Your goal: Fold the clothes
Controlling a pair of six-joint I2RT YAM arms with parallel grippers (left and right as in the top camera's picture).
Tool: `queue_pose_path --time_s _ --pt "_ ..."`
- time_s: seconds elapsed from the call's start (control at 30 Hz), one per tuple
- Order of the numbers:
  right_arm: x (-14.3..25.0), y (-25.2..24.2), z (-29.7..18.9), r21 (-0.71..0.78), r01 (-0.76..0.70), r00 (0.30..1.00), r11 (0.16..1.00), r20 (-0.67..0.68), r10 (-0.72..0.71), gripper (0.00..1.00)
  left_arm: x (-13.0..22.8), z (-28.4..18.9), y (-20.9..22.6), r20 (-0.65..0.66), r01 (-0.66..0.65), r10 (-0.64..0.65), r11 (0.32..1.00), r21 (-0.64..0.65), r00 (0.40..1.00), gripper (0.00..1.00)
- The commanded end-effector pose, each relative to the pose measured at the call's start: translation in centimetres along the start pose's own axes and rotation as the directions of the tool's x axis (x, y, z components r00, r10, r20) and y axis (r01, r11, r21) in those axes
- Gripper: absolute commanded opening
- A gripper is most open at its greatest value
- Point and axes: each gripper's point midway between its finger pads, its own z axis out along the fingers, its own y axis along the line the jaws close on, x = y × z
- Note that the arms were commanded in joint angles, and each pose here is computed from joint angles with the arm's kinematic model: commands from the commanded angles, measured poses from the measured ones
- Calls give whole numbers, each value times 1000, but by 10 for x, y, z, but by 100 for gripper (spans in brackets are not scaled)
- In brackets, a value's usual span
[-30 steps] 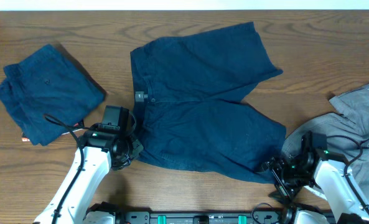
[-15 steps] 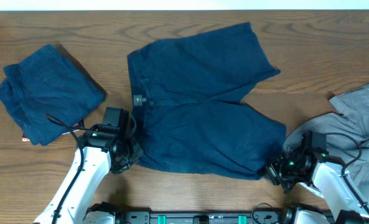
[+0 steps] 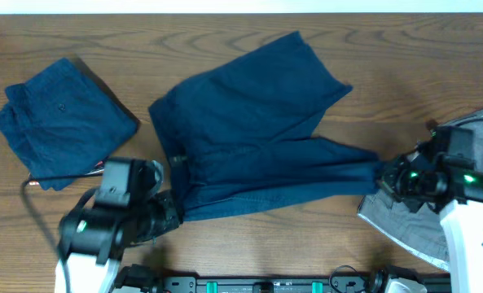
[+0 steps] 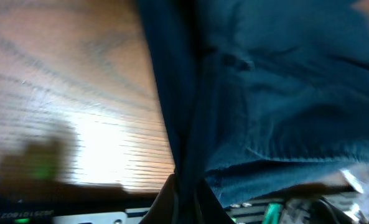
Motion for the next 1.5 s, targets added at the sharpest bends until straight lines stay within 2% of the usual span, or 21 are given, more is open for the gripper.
queue_pose_path --time_s 0.0,0.1,0.17,0.37,0.47,0.67,1.0,1.2,1.23,1.27,1.3,1.33,1.37,1.4,1.47 --pt "-32 12 -38 31 145 971 989 186 -148 1 -2 -27 -9 108 -71 67 997 40 992 6" --pt "-44 32 -62 12 261 930 965 264 -255 1 -7 -41 -14 194 -98 84 993 65 977 6" --pt "-55 46 -73 -1 312 900 950 320 -296 1 -17 -44 -10 251 -84 73 996 32 965 6" --pt "-91 120 -100 -128 490 761 863 546 -351 1 -52 -40 13 347 79 -41 992 -98 937 6" --pt "-98 158 -100 -161 572 699 804 609 -375 1 -65 -31 23 365 181 -119 973 -141 924 6" --pt "-103 204 -44 -195 639 685 744 585 -435 1 -86 -2 45 365 372 -270 895 -246 891 6" --pt "-121 229 74 -193 655 699 730 523 -488 1 -127 60 62 352 446 -328 828 -341 877 6" --pt "-123 266 112 -233 719 630 655 616 -472 1 -131 85 77 341 516 -403 771 -374 849 7" --pt "-121 275 116 -241 733 614 636 638 -465 2 -134 88 77 344 518 -404 771 -370 847 11" --pt "-119 284 120 -250 750 593 612 665 -455 6 -139 91 77 354 521 -404 775 -357 843 15" --pt "-116 293 124 -259 766 574 589 689 -443 13 -146 93 76 369 525 -403 781 -337 837 21" --pt "-112 299 128 -266 777 560 571 706 -434 21 -153 94 74 385 528 -402 788 -317 831 23" --pt "-110 304 132 -270 786 549 556 718 -427 40 -161 94 73 404 533 -403 794 -291 821 28" --pt "-107 306 137 -275 792 543 545 726 -423 52 -170 93 72 426 540 -406 800 -263 809 32" --pt "-105 305 143 -275 791 547 546 717 -431 67 -179 89 72 450 553 -417 802 -227 790 45"
